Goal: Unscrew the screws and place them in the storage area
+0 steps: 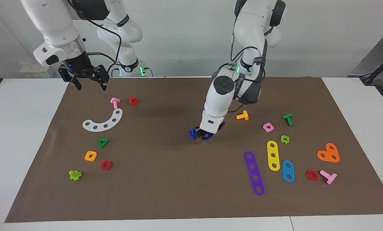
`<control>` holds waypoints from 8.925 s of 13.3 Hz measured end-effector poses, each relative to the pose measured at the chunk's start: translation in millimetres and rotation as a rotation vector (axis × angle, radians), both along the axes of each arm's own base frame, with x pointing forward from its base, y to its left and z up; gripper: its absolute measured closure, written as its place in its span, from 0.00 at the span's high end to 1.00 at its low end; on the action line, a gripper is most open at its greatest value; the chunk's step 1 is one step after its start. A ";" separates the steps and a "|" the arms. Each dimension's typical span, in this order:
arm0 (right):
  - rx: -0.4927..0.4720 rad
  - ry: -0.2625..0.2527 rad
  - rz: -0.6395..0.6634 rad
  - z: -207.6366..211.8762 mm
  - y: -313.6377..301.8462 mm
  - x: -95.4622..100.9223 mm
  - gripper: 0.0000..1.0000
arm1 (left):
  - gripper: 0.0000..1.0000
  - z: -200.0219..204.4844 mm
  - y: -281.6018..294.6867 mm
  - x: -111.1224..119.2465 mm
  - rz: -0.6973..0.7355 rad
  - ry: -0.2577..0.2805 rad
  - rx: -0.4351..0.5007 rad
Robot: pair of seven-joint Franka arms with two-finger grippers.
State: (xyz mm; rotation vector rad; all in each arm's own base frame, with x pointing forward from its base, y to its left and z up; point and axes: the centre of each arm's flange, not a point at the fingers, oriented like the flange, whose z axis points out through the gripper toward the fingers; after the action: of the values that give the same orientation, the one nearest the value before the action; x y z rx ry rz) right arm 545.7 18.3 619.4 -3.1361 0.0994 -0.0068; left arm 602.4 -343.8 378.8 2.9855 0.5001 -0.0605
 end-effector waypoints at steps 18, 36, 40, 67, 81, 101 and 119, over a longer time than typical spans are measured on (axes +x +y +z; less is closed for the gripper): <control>0.014 -0.061 0.019 -56.4 90.1 12.2 0.91 | 0.78 -59.2 193.3 -17.3 -0.528 0.066 -0.030; 0.040 -0.129 0.066 -273.8 359.8 19.9 0.70 | 1.00 230.9 341.2 -41.4 -0.415 0.142 0.128; 0.023 -0.117 0.088 -293.4 368.6 14.7 0.63 | 1.00 234.5 337.4 -35.3 -0.413 0.082 0.101; -0.029 -0.133 -0.102 -267.5 93.5 40.2 0.19 | 1.00 254.3 406.2 -41.8 -0.475 -0.034 0.109; -0.040 -0.102 -0.103 -295.8 56.6 47.5 0.58 | 1.00 241.2 374.2 -43.5 -0.452 -0.016 0.101; -0.036 -0.047 -0.109 16.9 9.4 12.1 1.00 | 1.00 239.8 371.2 -46.9 -0.458 -0.026 0.101; -0.036 0.003 -0.107 5.2 10.0 5.8 1.00 | 1.00 240.4 369.0 -46.1 -0.460 -0.034 0.103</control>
State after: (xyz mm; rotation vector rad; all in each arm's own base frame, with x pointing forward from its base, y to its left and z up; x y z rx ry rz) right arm 551.5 28.2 624.5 -3.1629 0.2704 -0.0049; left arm 556.3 25.2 619.2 3.1287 -0.2004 -0.0238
